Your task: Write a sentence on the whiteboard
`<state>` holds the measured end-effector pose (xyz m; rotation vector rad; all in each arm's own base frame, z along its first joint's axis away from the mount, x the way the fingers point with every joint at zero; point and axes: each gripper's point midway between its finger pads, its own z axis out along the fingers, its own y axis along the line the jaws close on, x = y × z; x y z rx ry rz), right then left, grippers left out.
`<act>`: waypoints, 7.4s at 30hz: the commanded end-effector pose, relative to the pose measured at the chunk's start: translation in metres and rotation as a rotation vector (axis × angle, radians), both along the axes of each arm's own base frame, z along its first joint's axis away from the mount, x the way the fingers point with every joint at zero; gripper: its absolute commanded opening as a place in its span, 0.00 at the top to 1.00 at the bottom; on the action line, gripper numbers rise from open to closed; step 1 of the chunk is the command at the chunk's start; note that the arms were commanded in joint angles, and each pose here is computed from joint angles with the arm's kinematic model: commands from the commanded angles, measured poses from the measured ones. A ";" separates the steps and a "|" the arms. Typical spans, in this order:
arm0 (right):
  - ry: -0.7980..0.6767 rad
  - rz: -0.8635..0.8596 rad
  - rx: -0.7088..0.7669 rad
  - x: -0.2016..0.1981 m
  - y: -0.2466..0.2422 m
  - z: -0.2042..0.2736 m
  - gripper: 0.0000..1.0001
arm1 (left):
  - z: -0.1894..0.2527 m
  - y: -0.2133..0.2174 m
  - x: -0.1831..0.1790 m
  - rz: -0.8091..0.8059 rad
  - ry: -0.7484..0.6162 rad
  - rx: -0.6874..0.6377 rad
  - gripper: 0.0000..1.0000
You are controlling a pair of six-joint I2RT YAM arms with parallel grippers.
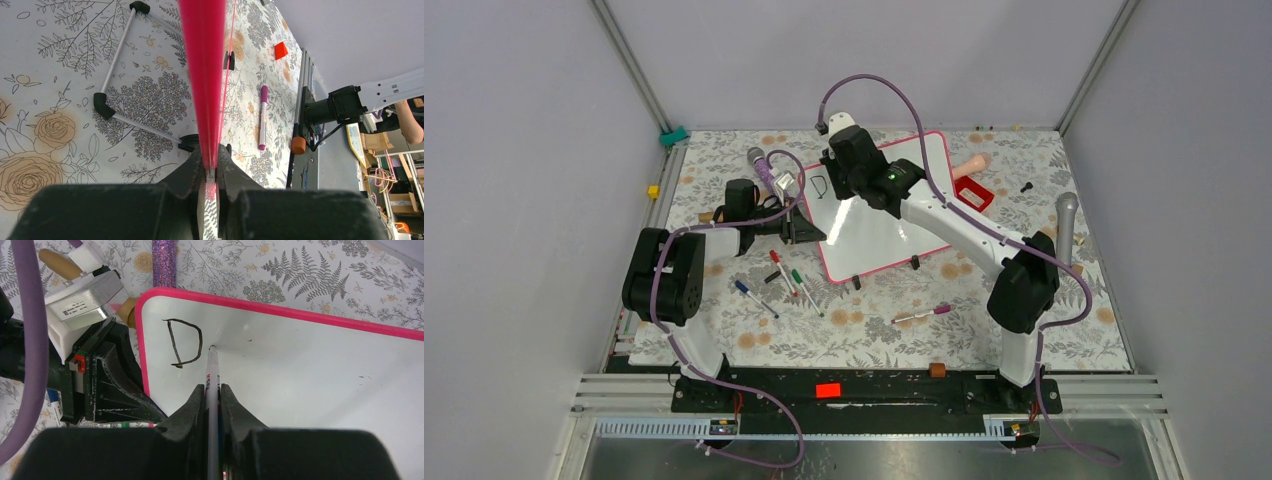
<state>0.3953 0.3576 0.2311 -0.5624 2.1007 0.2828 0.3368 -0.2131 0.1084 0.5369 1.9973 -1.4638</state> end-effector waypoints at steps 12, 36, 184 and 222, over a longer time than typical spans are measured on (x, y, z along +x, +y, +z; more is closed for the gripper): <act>0.038 -0.003 -0.017 -0.011 -0.008 -0.009 1.00 | -0.024 0.007 0.018 0.092 0.011 0.081 1.00; 0.017 -0.015 -0.042 0.000 -0.002 -0.004 1.00 | -0.026 0.008 0.018 0.099 0.011 0.091 1.00; -0.038 -0.095 -0.037 0.014 -0.046 0.033 1.00 | -0.028 0.009 0.017 0.099 0.017 0.099 1.00; 0.043 -0.031 -0.151 0.004 -0.052 0.008 1.00 | -0.027 0.008 0.017 0.098 0.018 0.099 1.00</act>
